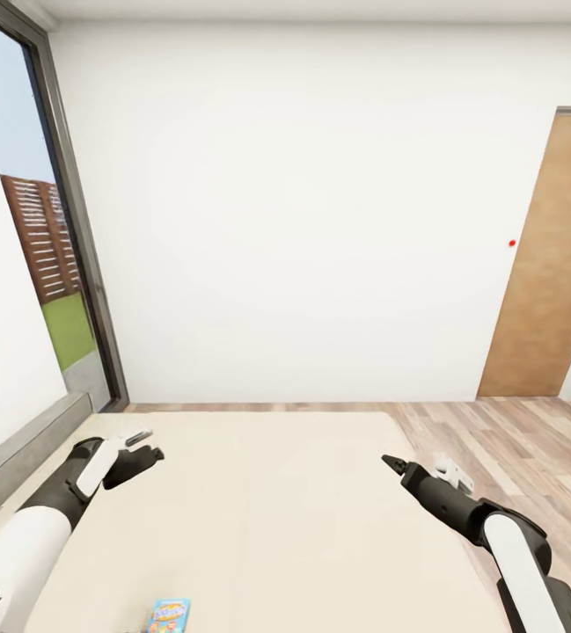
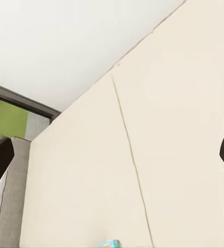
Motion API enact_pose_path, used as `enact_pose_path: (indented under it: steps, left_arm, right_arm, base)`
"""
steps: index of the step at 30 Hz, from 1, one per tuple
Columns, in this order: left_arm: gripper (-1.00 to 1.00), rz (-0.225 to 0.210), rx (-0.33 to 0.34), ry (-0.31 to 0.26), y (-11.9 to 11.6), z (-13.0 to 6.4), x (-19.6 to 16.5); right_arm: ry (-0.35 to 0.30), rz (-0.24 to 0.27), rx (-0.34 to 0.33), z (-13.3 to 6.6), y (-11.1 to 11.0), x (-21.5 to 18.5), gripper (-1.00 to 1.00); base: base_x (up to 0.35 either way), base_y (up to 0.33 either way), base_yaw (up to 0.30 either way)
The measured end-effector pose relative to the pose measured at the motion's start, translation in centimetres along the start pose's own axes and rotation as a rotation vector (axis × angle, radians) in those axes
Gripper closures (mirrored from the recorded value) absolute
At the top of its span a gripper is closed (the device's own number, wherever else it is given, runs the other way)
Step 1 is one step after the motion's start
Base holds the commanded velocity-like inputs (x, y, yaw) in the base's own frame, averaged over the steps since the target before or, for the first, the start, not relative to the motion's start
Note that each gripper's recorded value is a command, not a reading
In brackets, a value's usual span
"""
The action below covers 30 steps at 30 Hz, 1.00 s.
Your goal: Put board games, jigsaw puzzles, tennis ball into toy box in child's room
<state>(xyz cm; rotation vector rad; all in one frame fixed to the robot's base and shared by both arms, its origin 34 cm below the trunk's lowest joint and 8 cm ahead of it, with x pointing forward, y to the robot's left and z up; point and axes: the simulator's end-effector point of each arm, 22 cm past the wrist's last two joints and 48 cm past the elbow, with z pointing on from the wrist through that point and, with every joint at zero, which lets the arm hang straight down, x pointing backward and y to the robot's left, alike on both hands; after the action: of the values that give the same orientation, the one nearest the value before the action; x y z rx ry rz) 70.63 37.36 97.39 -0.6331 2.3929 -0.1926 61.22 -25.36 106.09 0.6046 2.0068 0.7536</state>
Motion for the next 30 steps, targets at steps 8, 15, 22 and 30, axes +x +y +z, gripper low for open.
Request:
enact_pose_path:
  steps: [8,15,22,30]
  left_arm:
    - [-1.0,0.023,-0.08,-0.014,1.7,3.3,3.8]
    - [-1.0,0.047,-0.103,-0.013,2.0,4.2,4.9]
    - [-1.0,0.058,-0.106,0.0,1.8,4.7,5.7]
    - [-1.0,0.065,-0.112,0.033,1.9,5.3,6.8]
  right_arm:
    - [0.016,0.009,0.012,0.5,-0.8,0.6,-1.0]
    - [0.027,0.017,0.014,0.9,-0.9,1.2,-1.0]
    - [0.034,0.015,0.026,1.1,-1.5,1.3,-1.0]
    - [0.045,0.023,0.032,1.5,-1.9,1.8,-1.0]
  base:
    - [0.0,0.0,0.077]
    - [0.0,0.0,0.077]
    - [0.0,0.0,0.078]
    - [0.0,0.0,0.077]
